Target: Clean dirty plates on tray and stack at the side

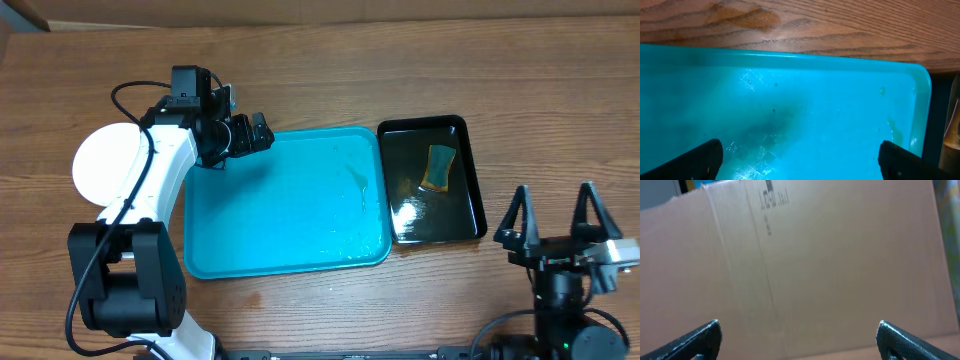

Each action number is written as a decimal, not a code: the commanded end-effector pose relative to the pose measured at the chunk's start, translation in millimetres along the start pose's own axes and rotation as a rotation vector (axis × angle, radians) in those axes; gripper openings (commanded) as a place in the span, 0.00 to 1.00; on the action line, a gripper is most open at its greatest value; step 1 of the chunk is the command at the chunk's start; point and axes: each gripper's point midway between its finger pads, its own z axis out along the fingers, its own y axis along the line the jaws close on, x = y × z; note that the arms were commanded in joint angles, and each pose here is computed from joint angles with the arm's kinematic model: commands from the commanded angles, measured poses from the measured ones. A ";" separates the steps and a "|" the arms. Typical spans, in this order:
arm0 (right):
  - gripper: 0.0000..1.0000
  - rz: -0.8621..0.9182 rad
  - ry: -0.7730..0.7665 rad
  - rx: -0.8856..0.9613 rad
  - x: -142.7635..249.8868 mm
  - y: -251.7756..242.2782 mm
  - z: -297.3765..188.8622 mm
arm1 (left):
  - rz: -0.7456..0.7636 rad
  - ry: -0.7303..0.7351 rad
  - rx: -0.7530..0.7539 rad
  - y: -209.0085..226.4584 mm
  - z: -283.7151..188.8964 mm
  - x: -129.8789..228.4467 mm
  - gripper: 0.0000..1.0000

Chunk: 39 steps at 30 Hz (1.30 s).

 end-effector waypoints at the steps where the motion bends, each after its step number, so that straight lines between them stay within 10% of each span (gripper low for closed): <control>1: 1.00 0.001 -0.003 -0.009 21.9 -4.4 -3.6 | 0.018 0.002 -0.003 0.8 2.4 -0.5 1.00; 21: 1.00 0.029 0.377 0.099 145.5 -38.0 -25.8 | 0.018 0.002 -0.003 0.8 2.4 -0.5 1.00; 39: 1.00 0.028 0.380 0.108 146.2 -39.6 -25.9 | 0.018 0.002 -0.003 0.8 2.4 -0.5 1.00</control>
